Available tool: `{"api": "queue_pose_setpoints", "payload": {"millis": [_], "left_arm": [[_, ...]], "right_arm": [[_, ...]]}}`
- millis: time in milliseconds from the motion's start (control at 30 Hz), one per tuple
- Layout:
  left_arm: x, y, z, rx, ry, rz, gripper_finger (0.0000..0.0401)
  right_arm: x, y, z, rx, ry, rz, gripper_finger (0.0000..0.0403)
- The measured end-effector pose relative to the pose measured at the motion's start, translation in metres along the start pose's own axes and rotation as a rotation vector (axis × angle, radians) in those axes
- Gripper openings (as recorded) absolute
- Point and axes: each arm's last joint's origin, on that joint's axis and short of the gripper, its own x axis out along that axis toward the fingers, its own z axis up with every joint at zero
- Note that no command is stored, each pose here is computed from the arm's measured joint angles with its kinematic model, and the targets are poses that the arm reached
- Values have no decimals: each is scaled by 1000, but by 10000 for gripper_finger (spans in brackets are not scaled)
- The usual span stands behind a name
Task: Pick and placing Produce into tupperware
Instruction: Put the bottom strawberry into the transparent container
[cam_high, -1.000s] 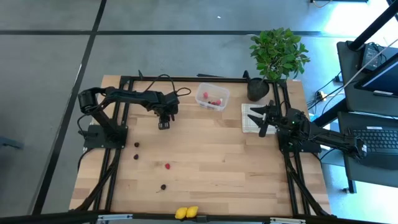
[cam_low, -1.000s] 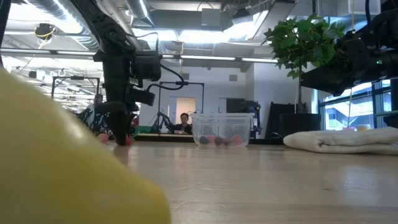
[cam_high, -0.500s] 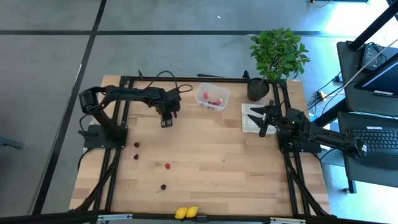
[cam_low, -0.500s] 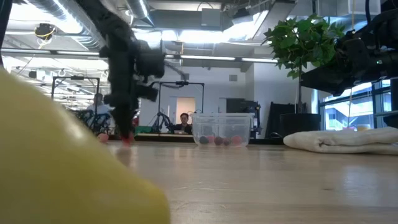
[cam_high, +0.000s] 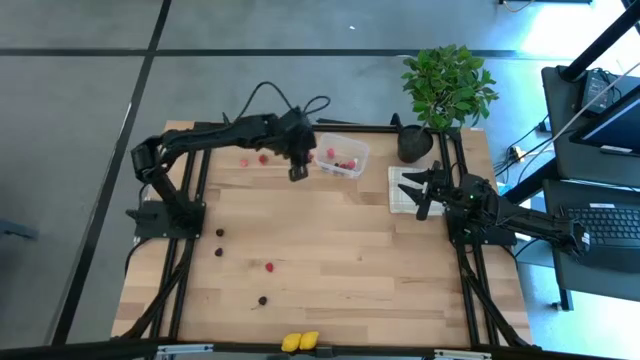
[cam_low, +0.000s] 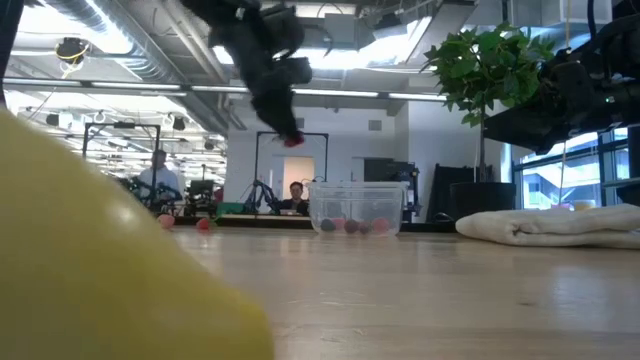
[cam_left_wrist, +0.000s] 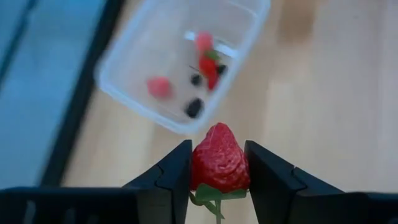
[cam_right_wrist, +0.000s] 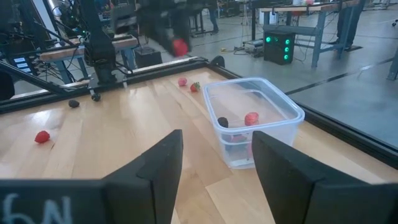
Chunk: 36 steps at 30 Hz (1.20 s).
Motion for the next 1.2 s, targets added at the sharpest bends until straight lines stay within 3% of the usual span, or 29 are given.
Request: {"api": "queue_pose_setpoints", "payload": {"millis": [200,467,833,1200], "left_arm": [[9,0,45,54,-62,30,121],[65,8,73,98,30,14,131],[140,21,61,107,154,5,132],[156,28,49,93,212,10,128]], "right_arm": [[0,0,0,0,-3,0,195],[0,0,0,0,-2,0,195],[0,0,0,0,1,-1,195],[0,0,0,-3,1,-1,195]]}}
